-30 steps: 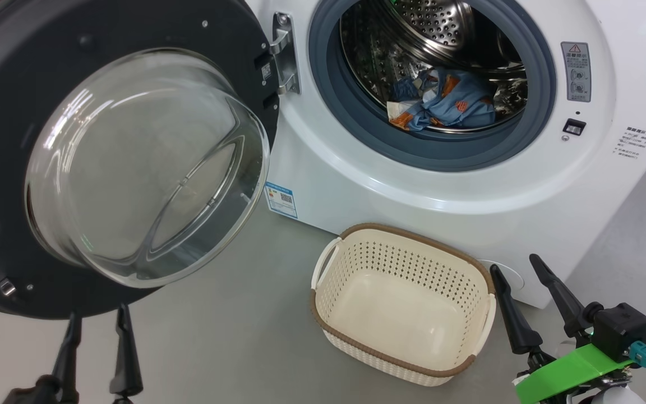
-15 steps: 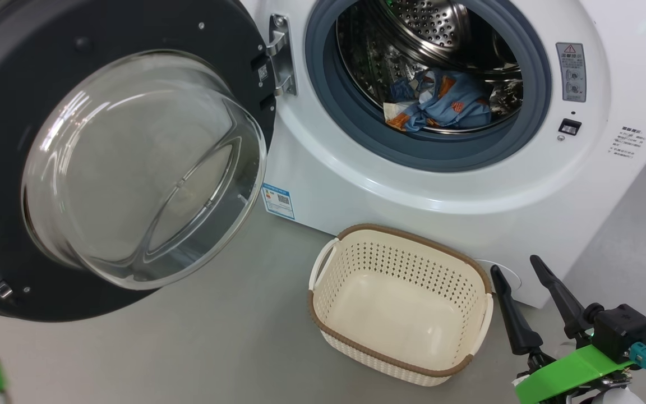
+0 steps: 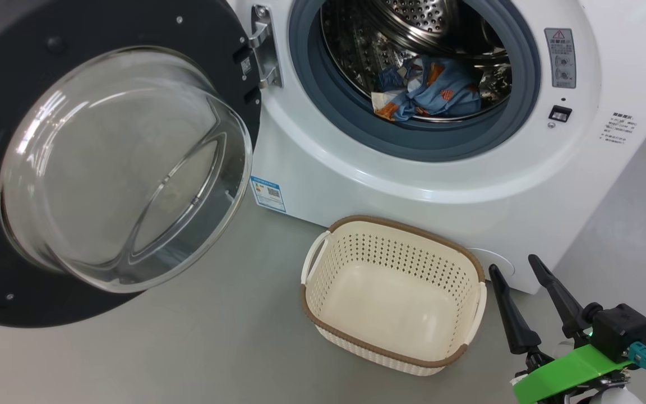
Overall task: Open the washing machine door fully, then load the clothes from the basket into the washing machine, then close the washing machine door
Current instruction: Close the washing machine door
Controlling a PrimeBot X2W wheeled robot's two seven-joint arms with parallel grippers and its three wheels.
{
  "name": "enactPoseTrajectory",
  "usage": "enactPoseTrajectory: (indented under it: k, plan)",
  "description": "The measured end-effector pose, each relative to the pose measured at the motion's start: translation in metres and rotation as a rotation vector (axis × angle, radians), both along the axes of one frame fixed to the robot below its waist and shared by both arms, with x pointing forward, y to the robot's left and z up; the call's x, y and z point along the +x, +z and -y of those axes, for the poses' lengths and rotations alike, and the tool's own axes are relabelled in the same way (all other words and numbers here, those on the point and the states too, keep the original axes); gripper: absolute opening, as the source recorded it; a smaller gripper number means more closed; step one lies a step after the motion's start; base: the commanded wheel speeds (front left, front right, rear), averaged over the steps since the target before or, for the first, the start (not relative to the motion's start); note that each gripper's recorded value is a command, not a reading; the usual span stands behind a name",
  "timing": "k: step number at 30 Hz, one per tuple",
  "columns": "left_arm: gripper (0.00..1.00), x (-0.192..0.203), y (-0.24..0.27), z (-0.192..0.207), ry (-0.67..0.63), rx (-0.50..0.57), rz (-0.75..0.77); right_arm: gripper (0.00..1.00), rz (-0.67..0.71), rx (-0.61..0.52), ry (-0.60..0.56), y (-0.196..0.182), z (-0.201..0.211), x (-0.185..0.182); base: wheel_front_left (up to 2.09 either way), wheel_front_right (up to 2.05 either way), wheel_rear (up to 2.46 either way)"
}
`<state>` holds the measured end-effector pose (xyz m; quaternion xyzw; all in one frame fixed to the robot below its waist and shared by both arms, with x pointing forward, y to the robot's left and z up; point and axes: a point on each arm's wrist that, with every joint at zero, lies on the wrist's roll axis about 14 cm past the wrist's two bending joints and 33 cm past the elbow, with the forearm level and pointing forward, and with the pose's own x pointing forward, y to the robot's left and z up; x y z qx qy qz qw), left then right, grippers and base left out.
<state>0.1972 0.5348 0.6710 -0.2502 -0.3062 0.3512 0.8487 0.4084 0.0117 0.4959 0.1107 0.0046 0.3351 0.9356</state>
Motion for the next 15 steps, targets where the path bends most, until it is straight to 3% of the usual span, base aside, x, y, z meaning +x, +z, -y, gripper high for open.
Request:
enactPoseTrajectory:
  k: [8, 15]
  plan:
    - [0.0, 0.033, -0.038, -0.021, -0.192, -0.323, -0.109, 1.0, -0.019, -0.003, -0.004, -0.008, 0.003, 0.003, 0.0, 0.0, 0.0]
    - [0.0, 0.055, -0.066, -0.013, -0.326, -0.511, -0.185, 1.0, -0.038, -0.02, 0.002, -0.02, 0.005, 0.009, 0.0, 0.0, 0.0]
